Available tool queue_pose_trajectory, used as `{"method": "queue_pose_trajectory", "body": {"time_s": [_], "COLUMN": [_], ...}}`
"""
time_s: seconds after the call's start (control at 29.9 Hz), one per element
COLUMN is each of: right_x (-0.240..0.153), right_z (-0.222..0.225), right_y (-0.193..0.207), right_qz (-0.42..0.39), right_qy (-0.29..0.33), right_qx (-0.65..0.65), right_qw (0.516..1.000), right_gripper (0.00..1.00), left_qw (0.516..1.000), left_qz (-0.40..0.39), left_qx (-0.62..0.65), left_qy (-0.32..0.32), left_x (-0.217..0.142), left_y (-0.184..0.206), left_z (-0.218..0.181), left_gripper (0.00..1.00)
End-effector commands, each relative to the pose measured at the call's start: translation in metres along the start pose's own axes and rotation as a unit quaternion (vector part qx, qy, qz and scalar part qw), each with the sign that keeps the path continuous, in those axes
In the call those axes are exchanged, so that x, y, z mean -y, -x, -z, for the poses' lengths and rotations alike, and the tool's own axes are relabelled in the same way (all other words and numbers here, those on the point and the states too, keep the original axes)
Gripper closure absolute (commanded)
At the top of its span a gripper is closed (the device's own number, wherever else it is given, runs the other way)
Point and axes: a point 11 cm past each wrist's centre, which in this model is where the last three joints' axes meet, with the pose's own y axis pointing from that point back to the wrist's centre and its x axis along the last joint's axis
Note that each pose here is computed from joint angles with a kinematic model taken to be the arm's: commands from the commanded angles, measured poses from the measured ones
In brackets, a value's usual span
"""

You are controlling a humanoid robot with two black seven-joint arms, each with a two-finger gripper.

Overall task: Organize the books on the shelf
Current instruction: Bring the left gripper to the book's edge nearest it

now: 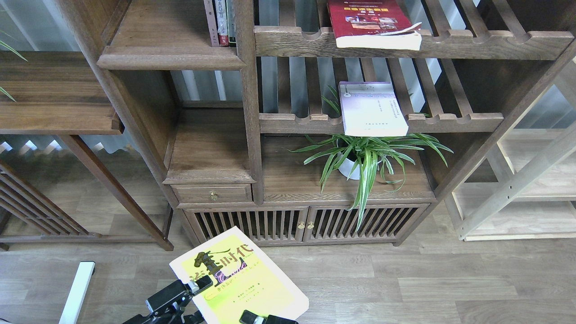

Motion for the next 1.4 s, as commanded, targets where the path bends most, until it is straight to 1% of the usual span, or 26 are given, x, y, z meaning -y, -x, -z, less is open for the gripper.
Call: {"method": "queue_pose_trajectory", "body": {"time_s": [0.0, 0.27, 0.47, 0.77, 0.97, 1.1, 1.24, 1.37], "right_x": [0.001, 0.001, 0.001, 0.001, 0.003, 0.004, 0.007, 0.009], "right_z": [0.001, 0.001, 0.001, 0.002, 0.005, 0.006, 0.008, 0.010], "right_y": [0.000, 0.001, 0.001, 0.002, 0.004, 0.005, 0.006, 0.006], "right_qz": [0.001, 0.001, 0.002, 0.003, 0.005, 0.006, 0.008, 0.006], "right_qy": [0.000, 0.000, 0.001, 0.001, 0.001, 0.003, 0.008, 0.014], "right_qx": [-0.001, -0.001, -0.001, -0.003, -0.008, -0.011, -0.017, -0.024], "right_qw": [1.000, 1.000, 1.000, 1.000, 1.000, 1.000, 1.000, 1.000], "right_gripper": [0.87, 0.87, 0.87, 0.86, 0.86, 0.86, 0.85, 0.85], "left_qw": [1.000, 1.000, 1.000, 1.000, 0.999, 0.999, 0.999, 0.999], "left_qz": [0.005, 0.005, 0.009, 0.009, 0.010, 0.009, 0.009, 0.001], "left_qx": [-0.008, -0.017, -0.027, -0.028, -0.034, -0.037, -0.038, -0.031], "left_qy": [-0.002, 0.001, 0.012, 0.012, 0.019, 0.022, 0.027, 0.029], "left_x": [0.004, 0.003, 0.001, 0.001, -0.003, -0.007, -0.011, -0.016], "left_y": [-0.001, -0.004, -0.003, -0.004, -0.002, 0.000, 0.003, 0.004], "left_z": [0.006, 0.008, 0.004, 0.004, 0.000, -0.004, -0.009, -0.014], "left_gripper": [0.12, 0.16, 0.24, 0.31, 0.33, 0.36, 0.36, 0.37]}}
